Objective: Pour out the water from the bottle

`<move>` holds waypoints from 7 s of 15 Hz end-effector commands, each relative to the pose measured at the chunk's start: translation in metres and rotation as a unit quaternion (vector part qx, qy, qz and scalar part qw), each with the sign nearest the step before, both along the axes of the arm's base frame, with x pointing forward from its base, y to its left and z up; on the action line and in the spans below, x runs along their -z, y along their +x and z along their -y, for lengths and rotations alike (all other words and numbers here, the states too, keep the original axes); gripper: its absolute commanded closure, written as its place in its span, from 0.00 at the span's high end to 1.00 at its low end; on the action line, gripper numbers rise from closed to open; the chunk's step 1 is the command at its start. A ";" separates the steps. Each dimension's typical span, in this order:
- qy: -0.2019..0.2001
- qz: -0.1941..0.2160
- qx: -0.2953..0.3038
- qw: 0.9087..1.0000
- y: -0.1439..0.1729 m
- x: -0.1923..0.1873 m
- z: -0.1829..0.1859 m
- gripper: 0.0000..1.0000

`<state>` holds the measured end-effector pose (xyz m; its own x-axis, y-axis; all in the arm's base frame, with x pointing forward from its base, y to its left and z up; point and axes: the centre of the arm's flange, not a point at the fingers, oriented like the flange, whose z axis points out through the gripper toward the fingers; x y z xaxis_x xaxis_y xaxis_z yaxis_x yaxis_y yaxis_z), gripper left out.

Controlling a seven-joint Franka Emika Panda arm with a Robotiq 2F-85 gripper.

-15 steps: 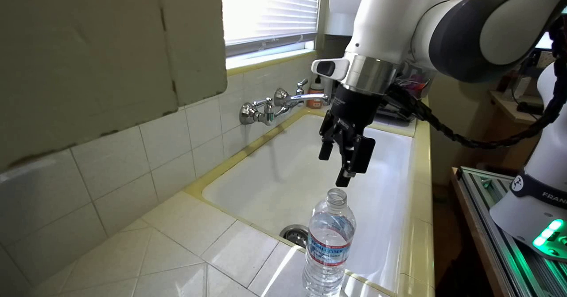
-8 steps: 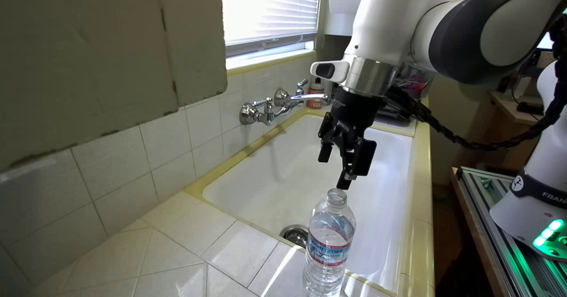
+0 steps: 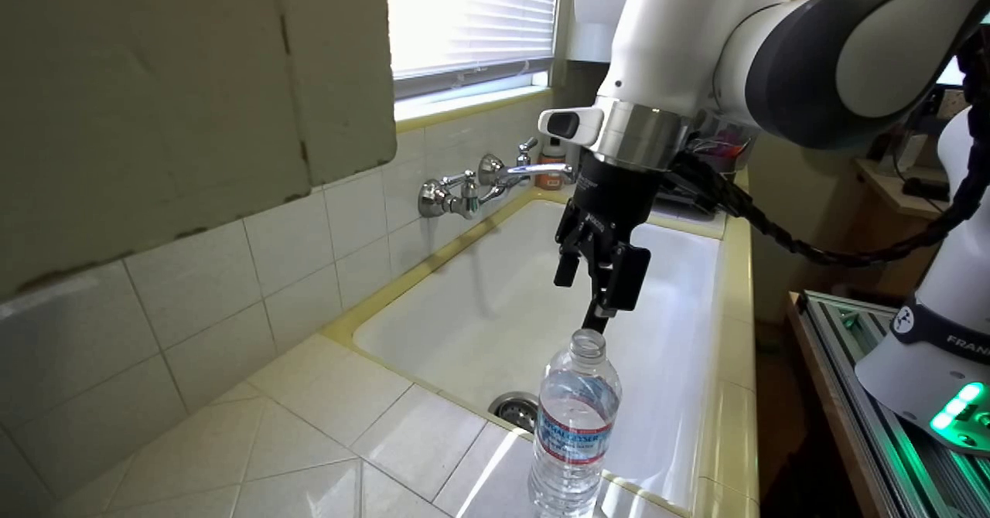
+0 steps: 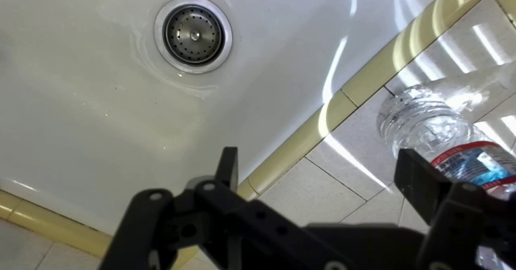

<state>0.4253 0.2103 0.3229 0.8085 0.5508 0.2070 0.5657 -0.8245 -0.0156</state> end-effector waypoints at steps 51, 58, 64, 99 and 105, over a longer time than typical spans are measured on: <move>0.042 -0.050 -0.406 0.912 0.026 0.033 -0.017 1.00; 0.074 -0.025 -0.483 0.872 0.023 0.027 -0.013 1.00; 0.116 -0.010 -0.525 0.843 0.027 0.035 -0.006 1.00; 0.222 -0.056 -0.636 0.737 0.039 0.065 -0.032 1.00; 0.210 -0.063 -0.613 0.759 0.045 0.073 -0.030 1.00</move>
